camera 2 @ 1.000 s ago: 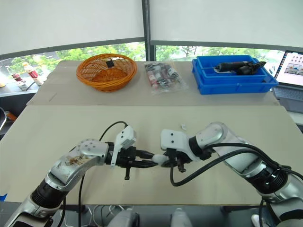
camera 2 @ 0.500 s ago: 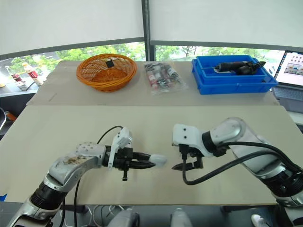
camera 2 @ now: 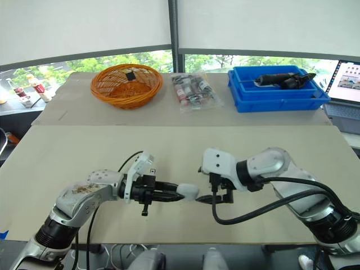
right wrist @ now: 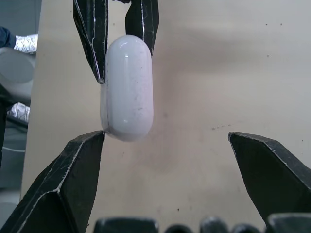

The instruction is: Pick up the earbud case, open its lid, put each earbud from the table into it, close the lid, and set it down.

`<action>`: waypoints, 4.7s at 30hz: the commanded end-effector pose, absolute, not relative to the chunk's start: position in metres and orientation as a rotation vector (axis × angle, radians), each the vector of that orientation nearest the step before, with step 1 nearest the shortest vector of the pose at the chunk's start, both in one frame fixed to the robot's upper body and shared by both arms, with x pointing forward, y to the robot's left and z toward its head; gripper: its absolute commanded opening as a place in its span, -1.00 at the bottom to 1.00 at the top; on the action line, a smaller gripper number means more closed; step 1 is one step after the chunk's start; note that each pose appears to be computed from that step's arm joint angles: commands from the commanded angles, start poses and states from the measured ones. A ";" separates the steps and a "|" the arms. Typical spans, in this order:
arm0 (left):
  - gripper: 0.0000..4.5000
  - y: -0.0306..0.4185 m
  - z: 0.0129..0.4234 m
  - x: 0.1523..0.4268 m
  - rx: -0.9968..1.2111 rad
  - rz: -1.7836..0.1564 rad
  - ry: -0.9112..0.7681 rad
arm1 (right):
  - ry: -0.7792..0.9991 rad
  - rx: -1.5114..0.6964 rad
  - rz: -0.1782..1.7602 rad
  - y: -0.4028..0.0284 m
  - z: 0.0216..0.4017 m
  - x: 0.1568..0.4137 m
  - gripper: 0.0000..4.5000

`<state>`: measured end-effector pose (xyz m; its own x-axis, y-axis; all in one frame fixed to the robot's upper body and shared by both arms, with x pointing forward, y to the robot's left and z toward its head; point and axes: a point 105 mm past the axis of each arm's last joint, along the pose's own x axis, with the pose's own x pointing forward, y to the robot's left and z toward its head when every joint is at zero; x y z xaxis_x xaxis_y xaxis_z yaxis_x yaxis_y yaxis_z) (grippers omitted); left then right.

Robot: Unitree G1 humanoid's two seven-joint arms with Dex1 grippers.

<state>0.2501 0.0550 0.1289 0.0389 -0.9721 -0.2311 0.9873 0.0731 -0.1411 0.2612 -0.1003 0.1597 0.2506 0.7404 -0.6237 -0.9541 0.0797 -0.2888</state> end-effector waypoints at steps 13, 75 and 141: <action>-0.77 0.046 0.134 0.246 0.158 -1.538 0.180 | 0.304 -0.676 1.304 -0.086 0.187 0.264 1.00; -0.77 0.116 0.122 0.303 0.212 -0.839 -0.208 | 0.129 -0.382 0.253 -0.321 0.104 0.194 1.00; -0.77 0.102 0.121 0.287 0.201 -0.887 -0.179 | 0.276 -0.436 0.913 -0.138 0.126 0.320 -0.86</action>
<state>0.2907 0.1041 0.1106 0.6293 -0.7761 0.0408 0.7515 0.6210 0.2226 0.3389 -0.1430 0.1052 0.6526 0.6278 -0.4242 -0.7465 0.6287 -0.2180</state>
